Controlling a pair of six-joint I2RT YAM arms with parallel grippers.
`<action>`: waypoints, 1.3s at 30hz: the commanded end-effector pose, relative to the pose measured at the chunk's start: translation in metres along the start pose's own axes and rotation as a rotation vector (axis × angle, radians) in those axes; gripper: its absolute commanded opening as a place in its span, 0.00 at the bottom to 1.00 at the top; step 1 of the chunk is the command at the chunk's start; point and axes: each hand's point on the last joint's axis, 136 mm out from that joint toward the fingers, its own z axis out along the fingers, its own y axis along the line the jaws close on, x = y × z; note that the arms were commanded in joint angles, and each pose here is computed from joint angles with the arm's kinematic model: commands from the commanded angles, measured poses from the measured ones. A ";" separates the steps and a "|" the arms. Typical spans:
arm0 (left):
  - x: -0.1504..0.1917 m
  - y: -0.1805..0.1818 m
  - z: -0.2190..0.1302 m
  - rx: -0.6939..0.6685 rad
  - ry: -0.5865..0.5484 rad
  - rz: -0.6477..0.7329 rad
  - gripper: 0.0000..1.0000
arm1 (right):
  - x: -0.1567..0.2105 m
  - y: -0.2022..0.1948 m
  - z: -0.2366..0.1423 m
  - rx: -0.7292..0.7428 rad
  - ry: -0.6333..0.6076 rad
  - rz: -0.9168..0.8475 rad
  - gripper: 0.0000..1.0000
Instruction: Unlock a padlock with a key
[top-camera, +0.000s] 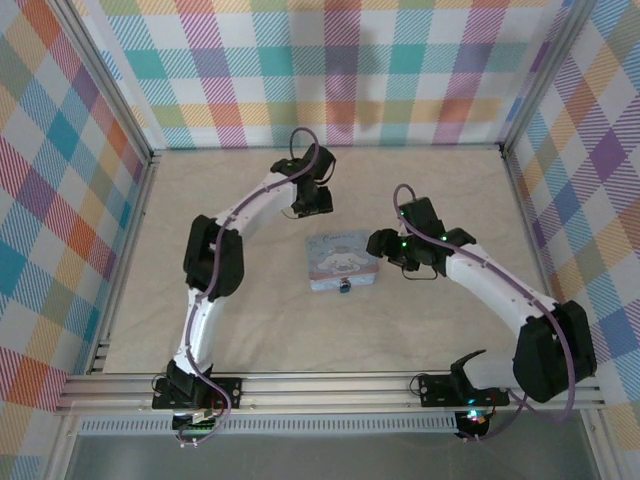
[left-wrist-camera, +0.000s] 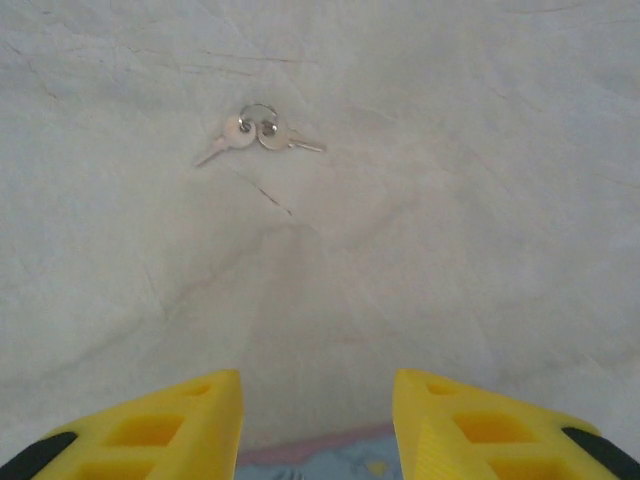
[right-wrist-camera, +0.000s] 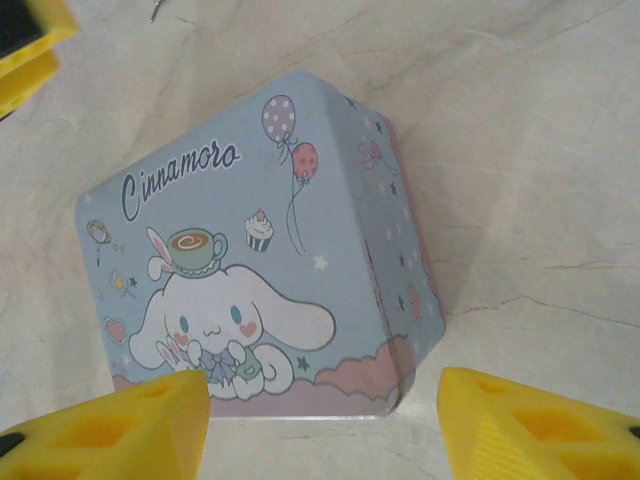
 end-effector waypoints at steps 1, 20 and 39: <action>0.002 0.025 0.012 -0.131 0.049 -0.017 0.44 | 0.016 -0.014 -0.005 0.035 0.021 0.008 0.62; -0.034 0.018 0.074 -0.150 -0.027 -0.052 0.48 | 0.041 -0.039 -0.025 0.040 0.003 0.050 0.62; -0.036 0.032 0.106 -0.181 -0.030 -0.037 0.27 | 0.046 -0.042 -0.021 0.020 0.009 0.084 0.61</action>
